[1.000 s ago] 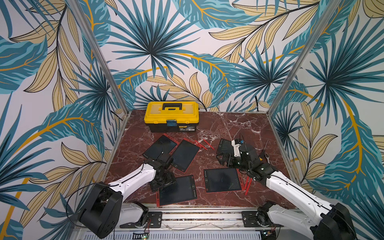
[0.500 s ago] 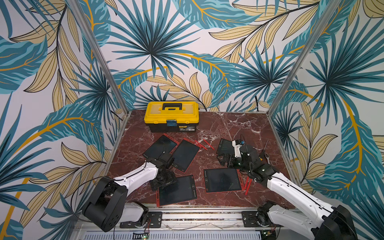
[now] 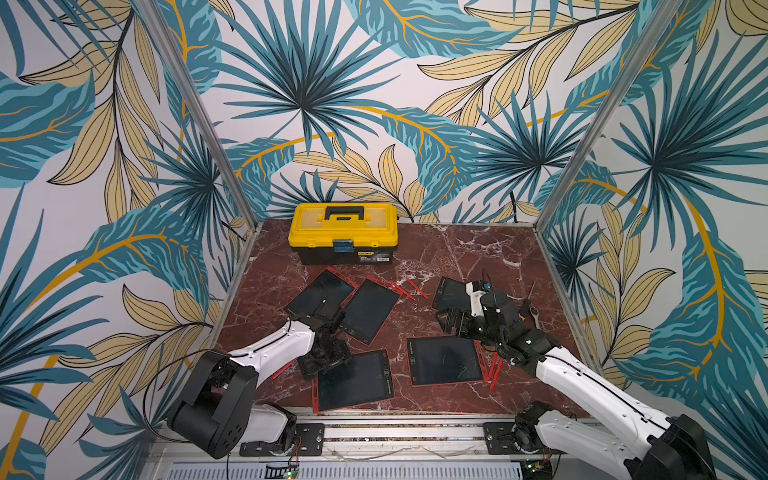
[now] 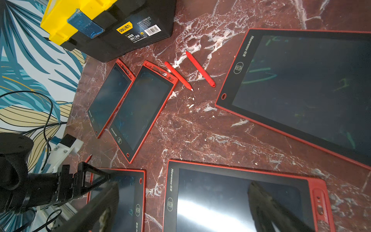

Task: Place the stylus back onto the writing tablet
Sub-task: Move the writing tablet to the center of the board.

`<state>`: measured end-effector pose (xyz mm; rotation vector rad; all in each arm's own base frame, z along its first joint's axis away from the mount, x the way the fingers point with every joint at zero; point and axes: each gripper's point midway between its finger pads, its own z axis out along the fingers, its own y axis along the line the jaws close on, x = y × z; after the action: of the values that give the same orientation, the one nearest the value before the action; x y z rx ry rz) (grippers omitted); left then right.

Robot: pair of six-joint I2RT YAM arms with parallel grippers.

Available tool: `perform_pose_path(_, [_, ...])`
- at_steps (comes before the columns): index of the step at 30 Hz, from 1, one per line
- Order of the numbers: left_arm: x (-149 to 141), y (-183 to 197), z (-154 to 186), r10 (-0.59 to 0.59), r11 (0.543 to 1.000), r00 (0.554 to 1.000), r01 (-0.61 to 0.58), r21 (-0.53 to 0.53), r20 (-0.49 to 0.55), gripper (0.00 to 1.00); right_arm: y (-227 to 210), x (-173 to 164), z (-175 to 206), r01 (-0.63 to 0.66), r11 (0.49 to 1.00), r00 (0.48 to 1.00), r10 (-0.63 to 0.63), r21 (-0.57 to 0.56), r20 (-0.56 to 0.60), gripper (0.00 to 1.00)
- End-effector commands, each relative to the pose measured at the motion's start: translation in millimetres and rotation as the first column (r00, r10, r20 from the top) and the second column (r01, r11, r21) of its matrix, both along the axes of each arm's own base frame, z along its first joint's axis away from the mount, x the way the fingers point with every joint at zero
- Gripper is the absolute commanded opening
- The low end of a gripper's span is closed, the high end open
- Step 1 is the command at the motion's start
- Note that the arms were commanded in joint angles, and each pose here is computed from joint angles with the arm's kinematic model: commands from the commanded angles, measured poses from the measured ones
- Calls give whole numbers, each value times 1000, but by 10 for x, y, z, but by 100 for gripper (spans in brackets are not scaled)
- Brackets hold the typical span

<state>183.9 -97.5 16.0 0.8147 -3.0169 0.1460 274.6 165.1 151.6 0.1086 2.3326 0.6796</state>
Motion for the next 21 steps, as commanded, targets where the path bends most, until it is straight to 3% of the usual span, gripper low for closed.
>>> perform_pose_path(1, [318,-64,-114,18,999,995,-15,-29,98,92,-47,-77,-109,0,1000,1000,0,-27,-22,100])
perform_pose_path(21, [701,-266,-28,21,997,988,-9,-80,156,92,-75,-98,-123,2,999,1000,-3,-41,-27,100])
